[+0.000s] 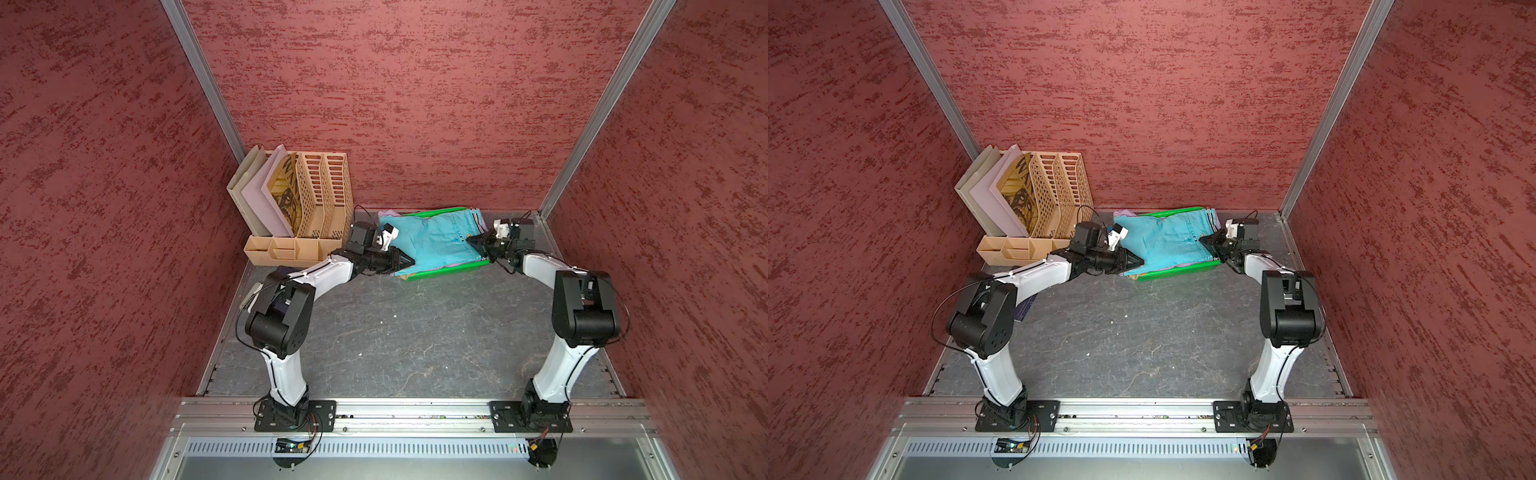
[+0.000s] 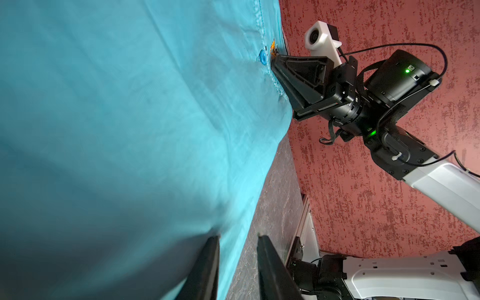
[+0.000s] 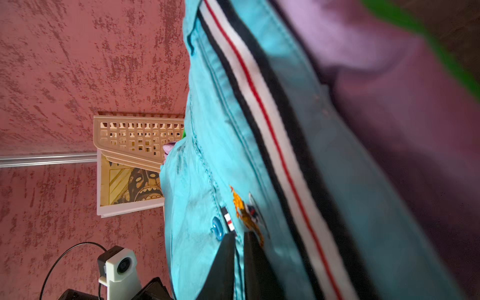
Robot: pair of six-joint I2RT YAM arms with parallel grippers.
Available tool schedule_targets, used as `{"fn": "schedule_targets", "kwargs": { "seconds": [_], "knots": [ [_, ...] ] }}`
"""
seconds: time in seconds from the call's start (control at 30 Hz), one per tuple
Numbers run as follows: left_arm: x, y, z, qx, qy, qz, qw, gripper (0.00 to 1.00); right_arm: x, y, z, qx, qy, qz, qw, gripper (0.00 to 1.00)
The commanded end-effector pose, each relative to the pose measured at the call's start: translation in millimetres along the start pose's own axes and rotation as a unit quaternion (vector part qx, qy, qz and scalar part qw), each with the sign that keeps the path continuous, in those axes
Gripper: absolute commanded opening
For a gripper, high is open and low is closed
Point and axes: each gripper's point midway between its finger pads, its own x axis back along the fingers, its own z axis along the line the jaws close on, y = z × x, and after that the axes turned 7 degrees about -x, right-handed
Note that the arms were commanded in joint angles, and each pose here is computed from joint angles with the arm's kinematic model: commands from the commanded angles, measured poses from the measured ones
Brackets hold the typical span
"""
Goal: Put the folded long pants in the basket
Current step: Reset both arms
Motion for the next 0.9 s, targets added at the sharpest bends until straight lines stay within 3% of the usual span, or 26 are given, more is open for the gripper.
{"fn": "schedule_targets", "kwargs": {
  "seconds": [0.0,0.1,0.2,0.3,0.37,0.53,0.67,0.77,0.87],
  "knots": [
    [21,-4,22,0.02,0.062,-0.016,0.998,0.3,7,4,5,-0.004,0.039,0.003,0.999,0.14],
    [59,18,12,-0.004,0.093,-0.079,0.993,0.42,28,5,25,0.026,0.02,-0.023,0.999,0.16],
    [110,29,12,-0.015,0.131,-0.153,0.979,0.55,62,8,35,0.077,-0.038,-0.08,0.993,0.33],
    [166,25,29,-0.016,0.202,-0.217,0.955,0.83,105,11,40,0.135,-0.095,-0.158,0.974,0.51],
    [205,15,46,-0.018,0.283,-0.257,0.924,1.0,140,14,38,0.173,-0.132,-0.225,0.95,0.62],
    [278,-17,91,-0.012,0.447,-0.322,0.835,1.0,210,14,-13,0.187,-0.242,-0.374,0.876,0.86],
    [287,-38,117,-0.045,0.491,-0.336,0.803,1.0,243,8,-68,0.204,-0.331,-0.433,0.813,0.93],
    [292,-54,139,-0.04,0.525,-0.328,0.785,1.0,235,2,-98,0.24,-0.349,-0.423,0.801,0.93],
    [294,-48,147,-0.053,0.53,-0.322,0.783,1.0,216,-2,-115,0.253,-0.337,-0.402,0.813,0.93]
  ]
}}
